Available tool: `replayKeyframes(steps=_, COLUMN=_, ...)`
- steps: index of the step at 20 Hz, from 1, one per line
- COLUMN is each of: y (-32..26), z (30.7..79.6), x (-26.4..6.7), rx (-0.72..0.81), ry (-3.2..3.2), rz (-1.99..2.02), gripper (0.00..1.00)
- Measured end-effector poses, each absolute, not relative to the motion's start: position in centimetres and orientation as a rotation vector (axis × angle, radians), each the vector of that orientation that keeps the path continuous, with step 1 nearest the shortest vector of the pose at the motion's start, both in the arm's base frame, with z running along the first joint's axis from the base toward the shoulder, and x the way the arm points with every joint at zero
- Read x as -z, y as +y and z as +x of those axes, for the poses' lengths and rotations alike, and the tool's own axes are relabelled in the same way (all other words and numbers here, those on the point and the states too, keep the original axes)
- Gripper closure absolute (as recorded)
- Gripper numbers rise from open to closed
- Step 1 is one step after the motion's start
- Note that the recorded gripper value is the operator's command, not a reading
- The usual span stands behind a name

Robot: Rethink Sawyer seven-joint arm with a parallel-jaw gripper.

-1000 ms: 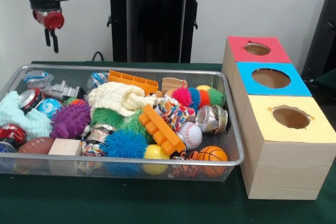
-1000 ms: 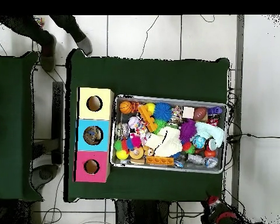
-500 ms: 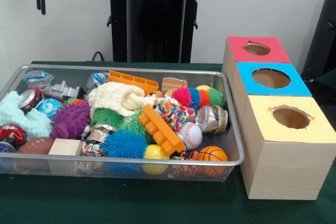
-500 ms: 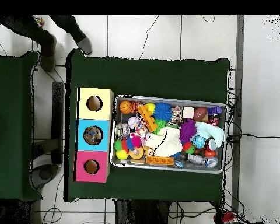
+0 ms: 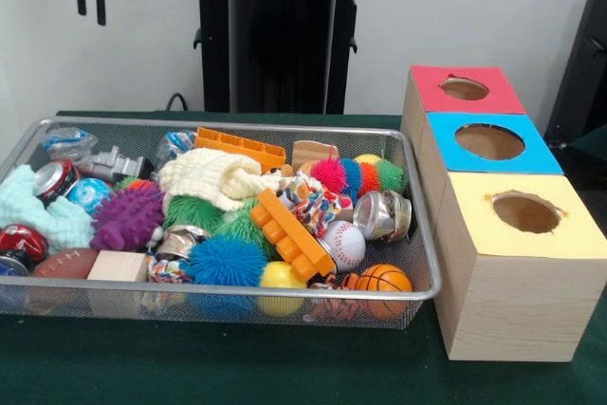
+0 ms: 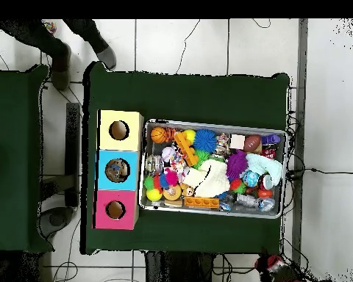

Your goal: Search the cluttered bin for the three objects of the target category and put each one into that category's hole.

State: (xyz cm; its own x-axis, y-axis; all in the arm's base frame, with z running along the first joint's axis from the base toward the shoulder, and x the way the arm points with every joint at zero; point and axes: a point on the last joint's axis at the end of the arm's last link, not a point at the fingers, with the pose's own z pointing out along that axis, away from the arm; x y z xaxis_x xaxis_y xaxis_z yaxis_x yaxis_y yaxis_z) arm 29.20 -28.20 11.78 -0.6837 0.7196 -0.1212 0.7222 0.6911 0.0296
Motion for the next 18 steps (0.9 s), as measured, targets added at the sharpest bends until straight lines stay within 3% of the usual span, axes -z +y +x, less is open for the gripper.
replayKeyframes(steps=11, y=-26.3, z=34.1, x=-6.5, rx=-0.175, ry=2.992, rz=0.726, gripper=0.0)
replayKeyframes(steps=18, y=-27.5, z=36.1, x=-4.9, rx=-0.236, ry=3.111, rz=0.396, gripper=0.0)
